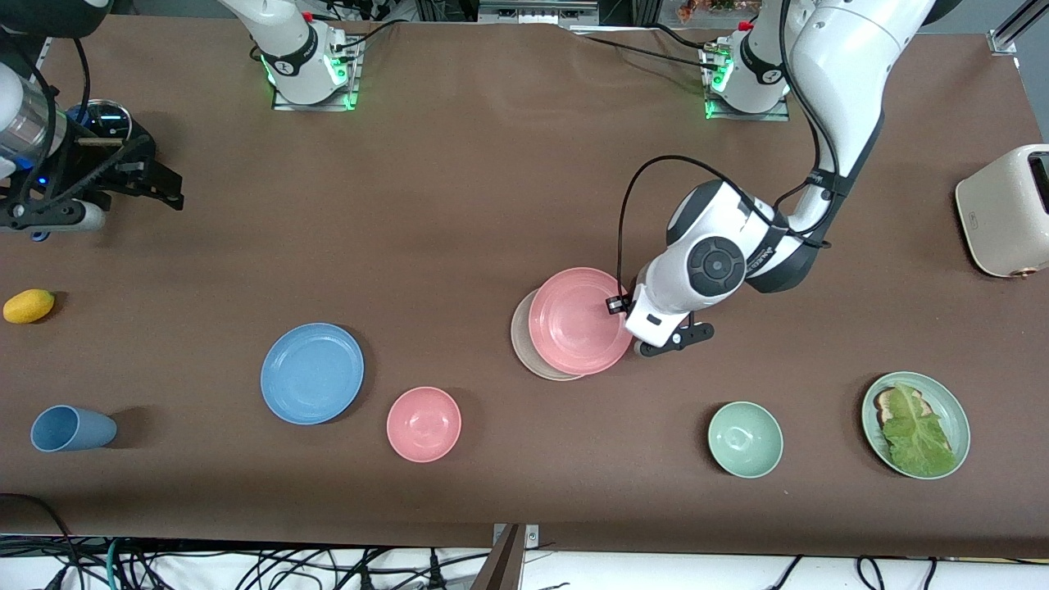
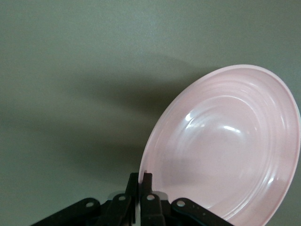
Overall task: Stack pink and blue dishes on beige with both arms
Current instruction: 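Carry the pink plate with the left gripper onto the beige plate, then release the pink plate while the right gripper reaches the blue plate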
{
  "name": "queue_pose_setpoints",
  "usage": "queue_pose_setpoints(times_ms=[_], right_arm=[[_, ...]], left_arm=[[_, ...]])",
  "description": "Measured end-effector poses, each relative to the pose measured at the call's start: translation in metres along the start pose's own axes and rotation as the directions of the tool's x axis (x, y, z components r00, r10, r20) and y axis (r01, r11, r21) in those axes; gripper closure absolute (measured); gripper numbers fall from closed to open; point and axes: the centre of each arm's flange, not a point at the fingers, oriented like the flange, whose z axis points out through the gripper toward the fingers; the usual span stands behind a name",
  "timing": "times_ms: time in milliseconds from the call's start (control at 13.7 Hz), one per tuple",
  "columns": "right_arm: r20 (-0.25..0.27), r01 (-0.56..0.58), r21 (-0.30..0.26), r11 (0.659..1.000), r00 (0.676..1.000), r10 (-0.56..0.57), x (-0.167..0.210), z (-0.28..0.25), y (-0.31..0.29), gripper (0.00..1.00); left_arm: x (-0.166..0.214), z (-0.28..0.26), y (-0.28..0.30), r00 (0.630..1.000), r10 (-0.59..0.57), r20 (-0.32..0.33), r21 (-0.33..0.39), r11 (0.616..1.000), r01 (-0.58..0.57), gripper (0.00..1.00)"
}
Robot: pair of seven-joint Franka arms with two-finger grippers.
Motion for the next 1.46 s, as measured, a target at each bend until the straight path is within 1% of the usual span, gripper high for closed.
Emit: queue_pose_setpoints(times_ms=[366, 585, 732, 951, 1024, 1098, 1244, 1317, 1463], right_arm=[[0.023, 0.024, 0.009, 1.000, 0.999, -0.024, 0.023, 0.033, 0.003, 0.00], [0.023, 0.029, 0.010, 1.000, 0.999, -0.030, 0.034, 0.054, 0.002, 0.00], [0.014, 0.037, 0.011, 0.999, 0.999, -0.037, 0.043, 0.079, 0.005, 0.00], [0.014, 0.050, 0.013, 0.999, 0.999, -0.050, 0.057, 0.120, 0.009, 0.00], [0.014, 0.052, 0.013, 0.999, 0.999, -0.052, 0.062, 0.133, 0.008, 0.00], [0.015, 0.053, 0.014, 0.998, 0.998, -0.054, 0.067, 0.144, 0.008, 0.00], [0.006, 0.053, 0.015, 0.999, 0.999, -0.053, 0.078, 0.171, 0.008, 0.00], [-0.002, 0.049, 0.015, 0.999, 0.999, -0.049, 0.083, 0.187, 0.010, 0.00], [-0.019, 0.044, 0.016, 0.999, 0.999, -0.043, 0.090, 0.221, 0.013, 0.00]], left_arm=[[-0.005, 0.019, 0.014, 1.000, -0.015, -0.011, -0.013, 1.000, 0.015, 0.95], [-0.006, 0.029, 0.019, 1.000, -0.019, -0.018, -0.025, 1.000, 0.019, 0.95], [-0.005, 0.035, 0.020, 0.999, -0.020, -0.033, -0.010, 1.000, 0.020, 0.95], [-0.004, 0.040, 0.019, 0.999, -0.026, -0.031, -0.004, 1.000, 0.026, 0.95], [-0.003, 0.041, 0.019, 0.999, -0.028, -0.031, -0.004, 1.000, 0.028, 0.92], [-0.003, 0.042, 0.019, 0.999, -0.030, -0.030, -0.004, 1.000, 0.030, 0.92], [-0.002, 0.044, 0.018, 0.999, -0.032, -0.029, -0.004, 0.999, 0.032, 0.76], [-0.001, 0.044, 0.018, 0.999, -0.033, -0.028, -0.004, 0.999, 0.033, 0.72], [-0.001, 0.045, 0.018, 0.999, -0.034, -0.028, -0.005, 0.999, 0.034, 0.71]])
